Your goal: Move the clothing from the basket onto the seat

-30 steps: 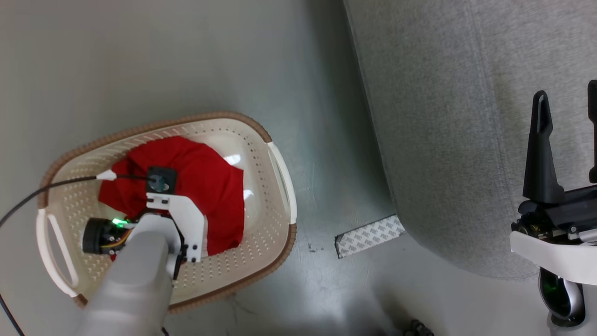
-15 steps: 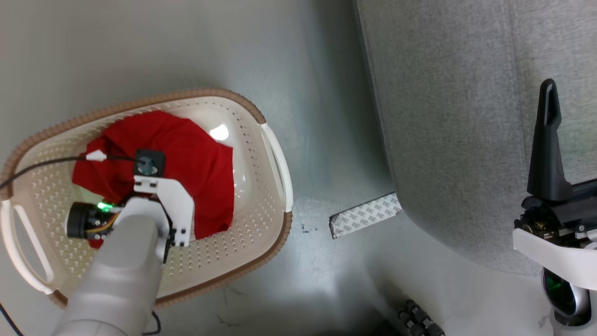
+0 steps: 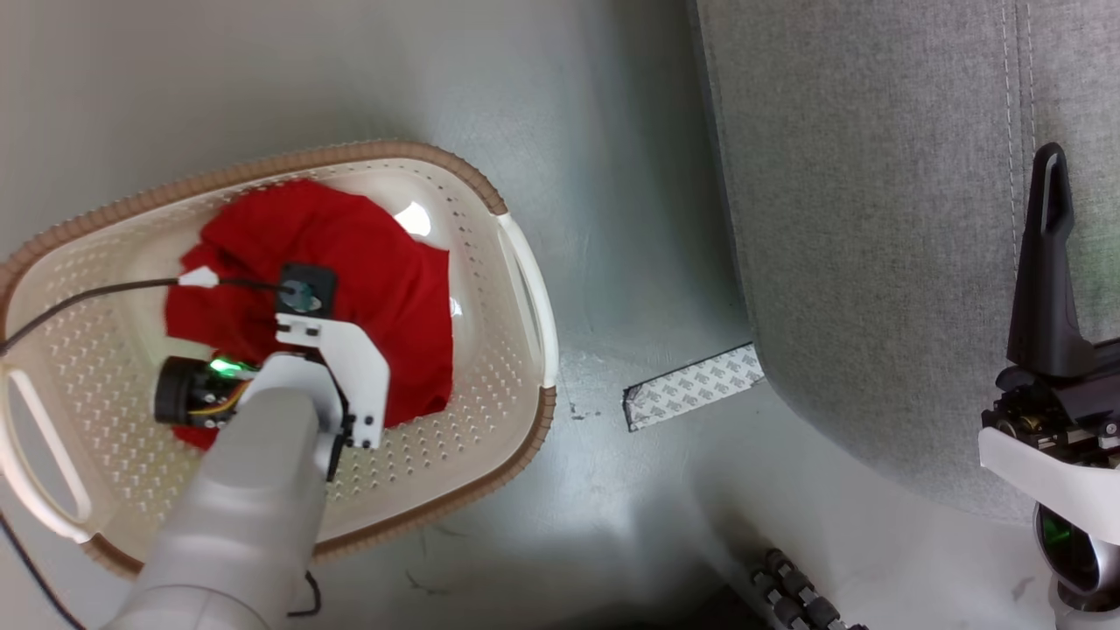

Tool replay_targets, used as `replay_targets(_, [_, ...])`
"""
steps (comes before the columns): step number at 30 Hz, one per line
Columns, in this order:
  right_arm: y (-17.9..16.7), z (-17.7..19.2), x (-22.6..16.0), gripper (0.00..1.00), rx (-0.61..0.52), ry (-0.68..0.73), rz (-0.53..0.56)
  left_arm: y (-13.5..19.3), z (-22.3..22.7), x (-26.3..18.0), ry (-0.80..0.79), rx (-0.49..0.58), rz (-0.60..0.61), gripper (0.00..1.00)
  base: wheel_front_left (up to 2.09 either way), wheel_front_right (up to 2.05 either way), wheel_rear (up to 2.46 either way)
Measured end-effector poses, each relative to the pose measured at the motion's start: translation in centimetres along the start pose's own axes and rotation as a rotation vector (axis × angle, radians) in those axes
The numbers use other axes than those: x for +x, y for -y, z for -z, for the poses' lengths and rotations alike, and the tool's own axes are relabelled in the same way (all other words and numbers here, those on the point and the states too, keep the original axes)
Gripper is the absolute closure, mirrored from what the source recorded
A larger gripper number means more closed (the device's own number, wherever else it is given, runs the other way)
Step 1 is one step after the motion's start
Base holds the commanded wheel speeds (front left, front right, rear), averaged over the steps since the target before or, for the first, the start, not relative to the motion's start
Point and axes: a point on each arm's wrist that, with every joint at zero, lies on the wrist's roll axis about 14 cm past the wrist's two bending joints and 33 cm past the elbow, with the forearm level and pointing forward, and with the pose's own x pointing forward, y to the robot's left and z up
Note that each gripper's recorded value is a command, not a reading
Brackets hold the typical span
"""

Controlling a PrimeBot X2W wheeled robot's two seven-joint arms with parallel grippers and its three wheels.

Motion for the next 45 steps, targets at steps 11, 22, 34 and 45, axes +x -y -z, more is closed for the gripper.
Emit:
replay_targets(11, [-0.4, -2.3, -0.2, 0.0, 0.013, 0.05, -0.013, 0.8, -2.8, -3.9, 0.133, -0.019, 0.023, 1.0, 0.0, 0.0, 0.0])
replay_targets(22, [-1.4, -4.9, -3.4, 0.0, 0.025, 0.053, -0.04, 0.8, -5.8, -12.1, 0.364, -0.092, 0.019, 1.0, 0.0, 0.0, 0.0])
replay_targets(34, [-3.1, -5.9, -8.8, 0.0, 0.077, 0.026, -0.068, 1.6, -8.7, -22.8, 0.671, -0.153, -0.036, 1.0, 0.0, 0.0, 0.0])
replay_targets(45, [-5.0, -6.4, -12.7, 0.0, 0.128, 0.029, -0.098, 2.0, -9.9, -32.1, 0.943, -0.172, -0.108, 1.0, 0.0, 0.0, 0.0])
